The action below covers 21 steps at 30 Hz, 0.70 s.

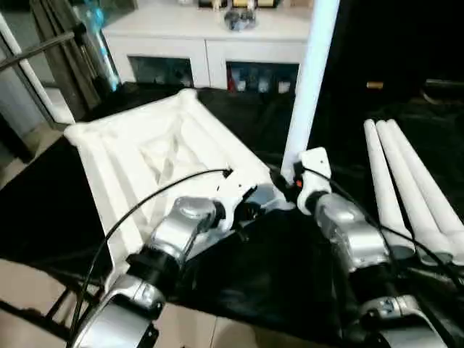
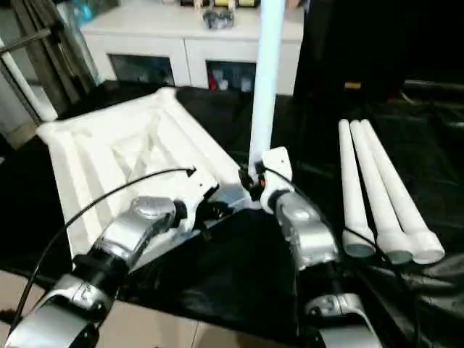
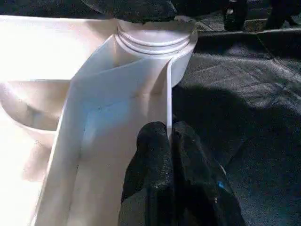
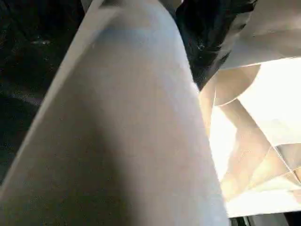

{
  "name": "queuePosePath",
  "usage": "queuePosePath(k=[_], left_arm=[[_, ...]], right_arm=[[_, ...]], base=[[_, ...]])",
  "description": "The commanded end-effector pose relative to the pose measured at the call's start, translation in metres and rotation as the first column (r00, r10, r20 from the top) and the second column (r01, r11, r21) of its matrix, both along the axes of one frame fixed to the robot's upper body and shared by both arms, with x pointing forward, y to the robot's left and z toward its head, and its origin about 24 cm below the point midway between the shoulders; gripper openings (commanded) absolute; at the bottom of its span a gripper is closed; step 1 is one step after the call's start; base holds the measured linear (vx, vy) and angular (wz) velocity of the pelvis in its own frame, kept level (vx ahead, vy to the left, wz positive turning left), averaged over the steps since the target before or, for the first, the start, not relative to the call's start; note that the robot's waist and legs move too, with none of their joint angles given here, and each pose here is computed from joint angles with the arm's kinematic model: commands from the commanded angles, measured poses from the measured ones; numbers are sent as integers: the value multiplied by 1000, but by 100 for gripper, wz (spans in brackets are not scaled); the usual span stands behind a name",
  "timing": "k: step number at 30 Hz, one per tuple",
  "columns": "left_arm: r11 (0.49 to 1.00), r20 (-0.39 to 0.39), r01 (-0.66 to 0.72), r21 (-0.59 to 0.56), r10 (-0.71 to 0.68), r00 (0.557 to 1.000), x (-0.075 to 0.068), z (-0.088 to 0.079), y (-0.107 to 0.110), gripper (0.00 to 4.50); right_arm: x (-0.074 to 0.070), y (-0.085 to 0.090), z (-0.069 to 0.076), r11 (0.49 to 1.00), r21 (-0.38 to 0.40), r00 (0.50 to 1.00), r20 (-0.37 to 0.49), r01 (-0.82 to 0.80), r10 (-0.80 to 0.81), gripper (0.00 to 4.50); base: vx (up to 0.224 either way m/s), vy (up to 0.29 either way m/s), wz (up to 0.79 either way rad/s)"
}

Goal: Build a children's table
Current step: Rotate leg to tighten

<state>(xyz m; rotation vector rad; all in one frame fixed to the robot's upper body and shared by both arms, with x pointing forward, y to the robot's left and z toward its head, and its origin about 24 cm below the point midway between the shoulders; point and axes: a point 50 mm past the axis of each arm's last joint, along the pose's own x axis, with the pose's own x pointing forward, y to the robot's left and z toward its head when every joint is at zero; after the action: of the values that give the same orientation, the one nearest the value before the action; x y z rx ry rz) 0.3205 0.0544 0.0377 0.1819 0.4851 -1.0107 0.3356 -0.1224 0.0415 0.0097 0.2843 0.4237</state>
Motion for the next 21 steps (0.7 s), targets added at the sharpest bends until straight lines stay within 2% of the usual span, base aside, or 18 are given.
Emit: queuePosePath(k=[1, 2, 4, 7, 8, 9, 10, 12, 13, 17, 21], left_arm=[[993, 47, 109, -45, -106, 993, -5, 10, -14, 0], [991, 50, 128, -46, -125, 991, -6, 10, -13, 0], [987, 53, 154, -50, -152, 987, -8, 10, -11, 0], [972, 49, 227, -53, -225, 973, -13, 11, -2, 0], [960, 43, 276, -57, -274, 961, -16, 13, 5, 0], [959, 43, 279, -58, -277, 960, -16, 13, 5, 0], [944, 34, 323, -63, -321, 946, -19, 15, 13, 0], [939, 32, 338, -65, -336, 941, -21, 15, 15, 0], [932, 23, 357, -68, -356, 934, -23, 16, 20, 0], [925, 5, 377, -43, -377, 926, -26, 13, 28, 0], [896, -18, 436, -81, -438, 899, -36, 13, 28, 0]], right_arm=[[-17, 25, -26, 984, 128, 980, -140, -121, 139, 278], [-17, 24, -23, 982, 133, 980, -131, -131, 149, 278], [-16, 22, -20, 979, 129, 979, -116, -155, 170, 307], [-15, 11, -10, 965, 95, 965, -74, -244, 251, 327], [-15, 1, -2, 951, 79, 952, -52, -298, 303, 327], [-15, 0, -2, 950, 79, 951, -51, -302, 306, 339], [-18, -10, 5, 930, 78, 931, -40, -358, 362, 359], [-19, -13, 7, 921, 80, 922, -37, -381, 385, 365], [-24, -17, 9, 897, 66, 897, -43, -438, 441, 387], [-43, -24, 13, 797, 29, 793, -93, -603, 603, 387], [-50, -29, 14, 750, 28, 743, -111, -661, 660, 387]], base=[[0, 0, 0], [0, 0, 0], [0, 0, 0], [0, 0, 0], [0, 0, 0], [0, 0, 0], [0, 0, 0], [0, 0, 0], [0, 0, 0], [0, 0, 0], [0, 0, 0]])
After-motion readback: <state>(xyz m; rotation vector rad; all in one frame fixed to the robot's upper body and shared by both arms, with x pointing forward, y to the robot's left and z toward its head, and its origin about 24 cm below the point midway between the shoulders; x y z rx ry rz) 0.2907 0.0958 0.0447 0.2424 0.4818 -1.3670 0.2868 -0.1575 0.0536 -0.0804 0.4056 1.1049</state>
